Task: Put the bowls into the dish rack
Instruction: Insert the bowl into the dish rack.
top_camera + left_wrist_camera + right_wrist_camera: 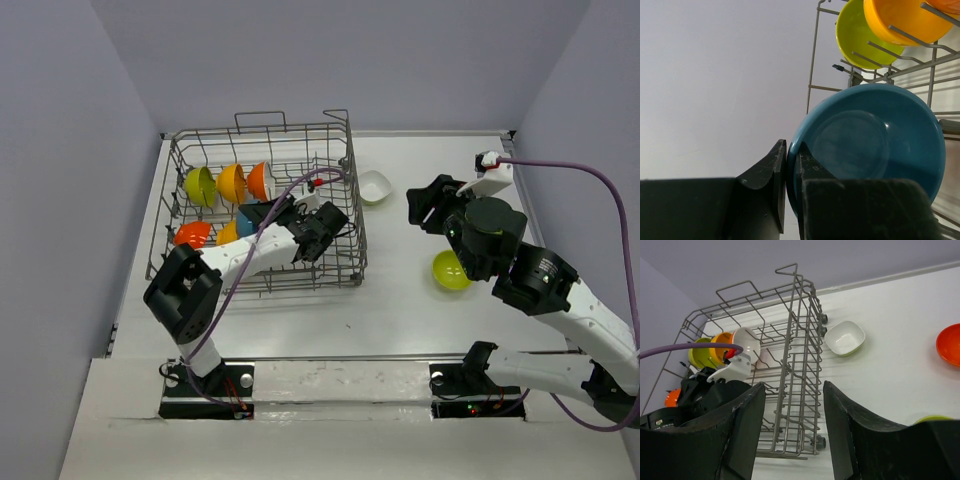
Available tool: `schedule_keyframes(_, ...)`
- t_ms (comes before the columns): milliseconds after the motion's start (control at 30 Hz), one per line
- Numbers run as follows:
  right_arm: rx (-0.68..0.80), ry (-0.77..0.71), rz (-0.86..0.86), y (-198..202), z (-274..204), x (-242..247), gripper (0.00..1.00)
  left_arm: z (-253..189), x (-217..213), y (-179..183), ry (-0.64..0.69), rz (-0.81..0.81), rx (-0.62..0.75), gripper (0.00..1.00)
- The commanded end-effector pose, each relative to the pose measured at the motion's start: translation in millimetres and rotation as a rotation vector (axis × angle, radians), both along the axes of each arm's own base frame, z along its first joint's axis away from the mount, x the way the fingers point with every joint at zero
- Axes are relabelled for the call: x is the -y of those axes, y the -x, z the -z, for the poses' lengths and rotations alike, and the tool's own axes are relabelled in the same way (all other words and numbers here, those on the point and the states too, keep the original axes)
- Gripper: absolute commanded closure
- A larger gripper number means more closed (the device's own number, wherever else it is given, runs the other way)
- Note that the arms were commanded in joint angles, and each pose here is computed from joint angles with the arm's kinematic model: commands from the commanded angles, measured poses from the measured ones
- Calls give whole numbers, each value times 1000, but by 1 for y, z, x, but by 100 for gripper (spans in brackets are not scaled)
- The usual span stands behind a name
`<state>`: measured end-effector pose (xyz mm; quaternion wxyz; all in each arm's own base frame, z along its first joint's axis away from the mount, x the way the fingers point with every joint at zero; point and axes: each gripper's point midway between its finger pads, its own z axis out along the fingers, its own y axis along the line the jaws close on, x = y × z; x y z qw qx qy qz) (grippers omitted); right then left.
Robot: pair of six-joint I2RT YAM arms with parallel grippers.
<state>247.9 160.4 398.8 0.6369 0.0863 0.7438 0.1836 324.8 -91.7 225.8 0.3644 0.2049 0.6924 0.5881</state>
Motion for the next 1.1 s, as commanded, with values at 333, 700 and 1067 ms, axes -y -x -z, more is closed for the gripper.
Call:
schedule_keyframes(333,42,-34,13,1,-15,4,44,0,7,-8,52,-4,18,100)
schedule_keyframes(700,46,-32,17,2,-16,7,44,5,9,-10,60,-4,7,100)
schedule_keyframes(1067,46,-24,19,2,-15,8,44,11,12,-12,49,2,-13,100)
